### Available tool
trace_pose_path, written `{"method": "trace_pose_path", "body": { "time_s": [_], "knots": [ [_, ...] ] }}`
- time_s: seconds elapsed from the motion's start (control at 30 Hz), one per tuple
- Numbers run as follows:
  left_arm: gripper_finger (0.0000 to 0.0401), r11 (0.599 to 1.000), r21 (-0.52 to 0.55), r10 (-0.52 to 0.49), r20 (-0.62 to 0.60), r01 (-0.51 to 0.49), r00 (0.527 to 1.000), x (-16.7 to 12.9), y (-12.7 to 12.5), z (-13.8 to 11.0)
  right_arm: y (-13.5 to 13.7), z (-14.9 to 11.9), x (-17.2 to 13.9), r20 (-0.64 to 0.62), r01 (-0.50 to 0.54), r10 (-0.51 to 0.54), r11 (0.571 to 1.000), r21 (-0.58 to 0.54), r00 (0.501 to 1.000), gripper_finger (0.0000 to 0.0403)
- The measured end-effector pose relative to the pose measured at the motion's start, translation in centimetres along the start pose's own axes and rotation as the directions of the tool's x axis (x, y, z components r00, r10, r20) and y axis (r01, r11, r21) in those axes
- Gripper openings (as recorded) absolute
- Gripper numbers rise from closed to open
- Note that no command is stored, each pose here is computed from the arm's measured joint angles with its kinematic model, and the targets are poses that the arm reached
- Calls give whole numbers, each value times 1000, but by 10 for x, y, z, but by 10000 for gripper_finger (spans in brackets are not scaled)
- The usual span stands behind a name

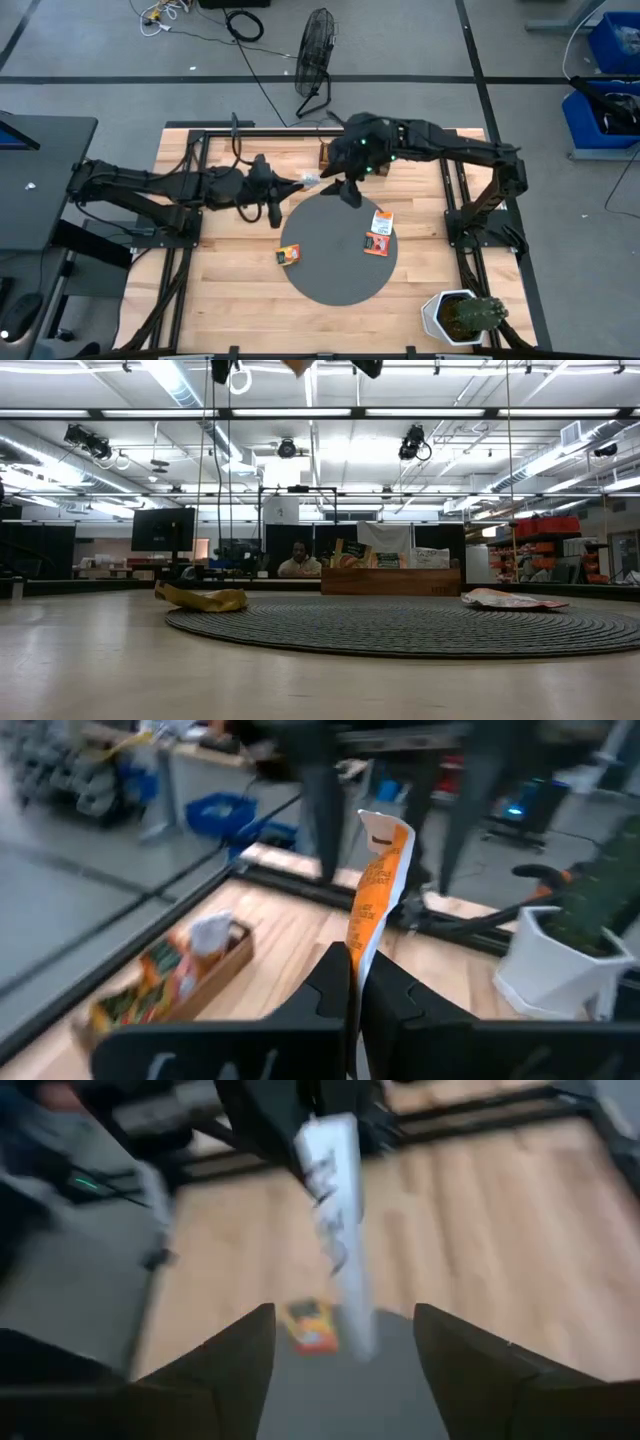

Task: Pick & Place Tea
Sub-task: Put the white tea bag into the right section of the wooden organizer

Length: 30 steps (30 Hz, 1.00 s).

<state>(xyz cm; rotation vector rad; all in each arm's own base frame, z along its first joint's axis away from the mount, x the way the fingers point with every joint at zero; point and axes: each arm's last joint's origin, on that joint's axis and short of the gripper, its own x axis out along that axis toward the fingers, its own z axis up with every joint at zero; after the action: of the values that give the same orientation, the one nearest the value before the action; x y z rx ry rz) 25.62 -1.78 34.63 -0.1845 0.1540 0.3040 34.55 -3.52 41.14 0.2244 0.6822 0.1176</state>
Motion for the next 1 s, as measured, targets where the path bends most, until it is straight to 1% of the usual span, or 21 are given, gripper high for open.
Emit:
{"method": "trace_pose_path", "body": {
  "time_s": [0.07, 0.2, 0.27, 0.37, 0.5, 0.63, 0.83, 1.0],
  "knots": [
    [7, 999, 28, -18, 6, 18, 1000, -1, -4, 0, -3, 5, 0, 43, -64, 64, 998, 11, 997, 246],
    [9, 999, 34, -24, 5, 24, 1000, -3, -7, -1, -9, 12, -3, 100, -170, 164, 984, 46, 981, 247],
    [9, 999, 34, -18, 8, 18, 1000, -3, -7, 0, -11, 12, -4, 98, -213, 206, 975, 65, 974, 246],
    [7, 1000, 26, -4, 24, 4, 1000, -2, -6, 1, -11, 10, -4, 77, -250, 244, 965, 77, 967, 239],
    [9, 1000, 22, 3, 27, -4, 1000, -2, -4, 2, -10, 10, -4, 74, -272, 266, 959, 84, 961, 220],
    [7, 1000, 3, 16, 28, -16, 999, 0, -1, 2, -10, 11, -5, 86, -271, 265, 959, 76, 960, 198],
    [9, 1000, 0, 28, 30, -28, 999, 0, 2, 3, -13, 11, -3, 92, -168, 165, 985, 34, 982, 171],
    [7, 1000, 1, 29, 28, -29, 999, 0, 2, 3, -16, 11, 4, 83, -145, 144, 989, 17, 986, 156]
  ]
}}
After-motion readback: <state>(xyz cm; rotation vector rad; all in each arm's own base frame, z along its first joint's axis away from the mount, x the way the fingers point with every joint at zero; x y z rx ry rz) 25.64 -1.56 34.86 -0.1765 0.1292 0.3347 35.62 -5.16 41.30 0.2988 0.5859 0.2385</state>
